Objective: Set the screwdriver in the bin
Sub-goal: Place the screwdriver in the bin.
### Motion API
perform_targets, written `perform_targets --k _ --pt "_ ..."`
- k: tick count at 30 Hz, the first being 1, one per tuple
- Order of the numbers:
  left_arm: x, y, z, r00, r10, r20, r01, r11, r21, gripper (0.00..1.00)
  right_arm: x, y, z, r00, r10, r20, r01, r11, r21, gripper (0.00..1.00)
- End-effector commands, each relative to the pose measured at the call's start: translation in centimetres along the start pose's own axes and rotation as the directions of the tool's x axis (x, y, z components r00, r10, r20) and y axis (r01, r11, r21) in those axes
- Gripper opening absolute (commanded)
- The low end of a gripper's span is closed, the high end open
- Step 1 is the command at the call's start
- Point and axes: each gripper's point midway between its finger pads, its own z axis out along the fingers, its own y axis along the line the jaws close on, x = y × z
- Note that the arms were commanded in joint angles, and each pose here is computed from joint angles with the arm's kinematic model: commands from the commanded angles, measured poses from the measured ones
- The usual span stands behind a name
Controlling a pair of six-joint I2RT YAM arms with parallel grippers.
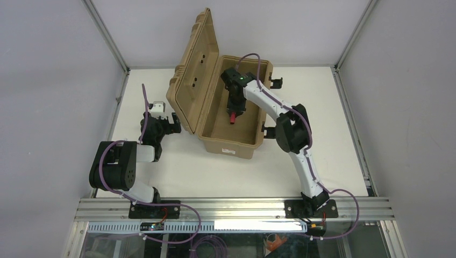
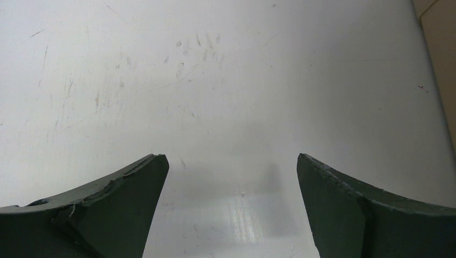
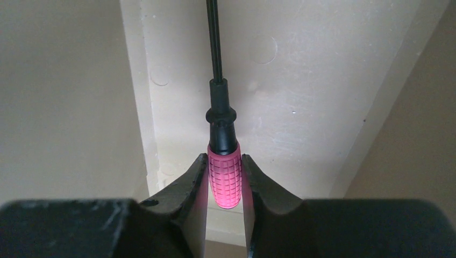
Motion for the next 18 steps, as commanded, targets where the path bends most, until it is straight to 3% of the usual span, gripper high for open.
perform_targets --k 1,18 --pt "-1.9 -0.3 -0.1 0.998 -0.01 0.063 0.009 1.0 0.021 0.99 -1.1 0.6 1.0 0.999 0.034 0.041 -0.034 0.999 -0.004 0.0" --pt "-1.9 -0.3 -0.1 0.998 -0.011 0.063 0.01 1.0 0.021 0.99 -0.1 -1.7 4.8 0.999 0.054 0.001 -0.054 0.996 0.07 0.0"
